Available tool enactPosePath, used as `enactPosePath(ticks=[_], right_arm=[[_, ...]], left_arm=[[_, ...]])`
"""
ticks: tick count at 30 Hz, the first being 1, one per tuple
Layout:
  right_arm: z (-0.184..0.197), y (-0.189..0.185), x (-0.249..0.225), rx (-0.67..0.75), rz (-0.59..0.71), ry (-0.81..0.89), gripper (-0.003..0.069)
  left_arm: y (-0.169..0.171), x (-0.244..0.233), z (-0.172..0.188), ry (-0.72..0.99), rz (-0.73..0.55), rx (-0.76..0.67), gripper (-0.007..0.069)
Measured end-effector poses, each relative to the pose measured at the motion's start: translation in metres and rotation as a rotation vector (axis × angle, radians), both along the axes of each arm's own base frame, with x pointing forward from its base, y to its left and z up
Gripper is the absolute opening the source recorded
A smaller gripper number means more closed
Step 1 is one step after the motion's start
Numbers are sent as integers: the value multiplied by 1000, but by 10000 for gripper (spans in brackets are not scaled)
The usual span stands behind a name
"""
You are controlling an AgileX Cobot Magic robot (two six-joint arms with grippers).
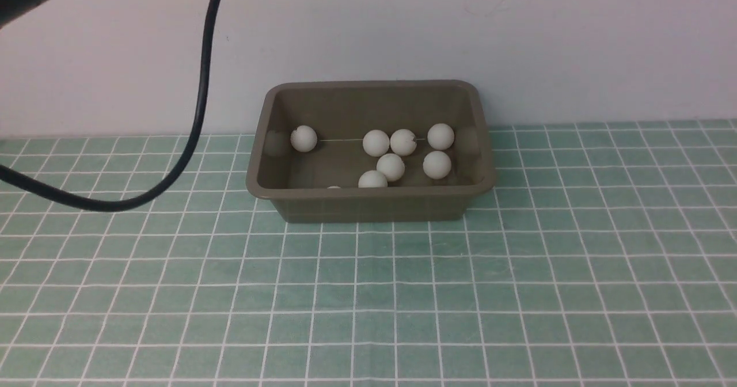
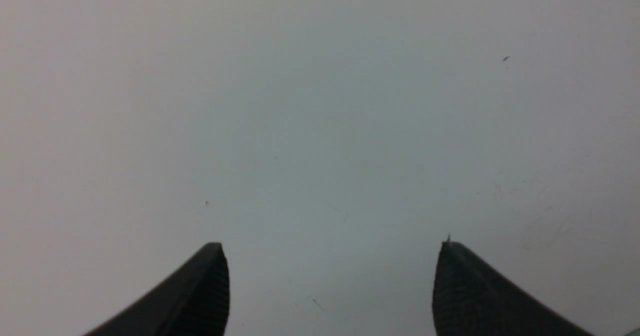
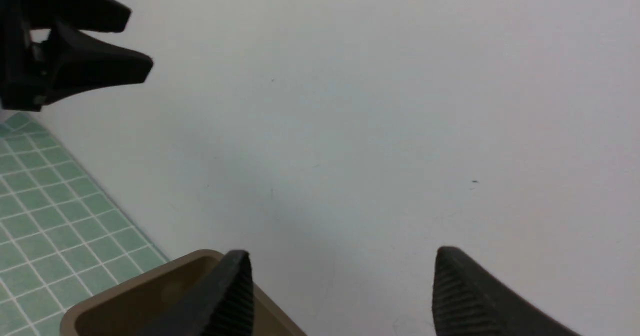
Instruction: Put the table tennis balls in the box on the green coffee tablecloth.
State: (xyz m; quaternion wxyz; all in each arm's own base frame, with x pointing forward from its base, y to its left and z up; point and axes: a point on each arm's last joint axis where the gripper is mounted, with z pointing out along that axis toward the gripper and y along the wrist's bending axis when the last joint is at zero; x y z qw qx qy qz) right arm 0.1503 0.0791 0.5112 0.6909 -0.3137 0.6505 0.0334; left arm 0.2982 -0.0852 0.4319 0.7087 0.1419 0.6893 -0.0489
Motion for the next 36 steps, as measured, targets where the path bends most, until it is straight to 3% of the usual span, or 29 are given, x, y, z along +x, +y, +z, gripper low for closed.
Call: enactPosePath(ticks=[4, 7, 12, 18, 21, 24, 36], right_arm=[[-6, -16, -31, 25, -4, 0, 442], [-32, -25, -49, 23, -5, 19, 442], [-83, -26, -51, 34, 4, 30, 442], [-99, -23, -45, 162, -2, 28, 442], [-99, -21, -45, 304, 18, 93, 442], [-100, -20, -46, 354, 45, 126, 442], [-97, -20, -45, 399, 29, 99, 442]], left_arm=[[-2, 2, -2, 5, -15, 3, 492], [-3, 7, -7, 20, -15, 8, 492], [-6, 16, -18, 52, -16, 17, 492], [-11, 33, -40, 114, -17, 34, 492], [-15, 48, -60, 170, -17, 50, 492], [-19, 61, -81, 224, -17, 65, 492], [-36, 116, -230, 577, -26, 158, 492]])
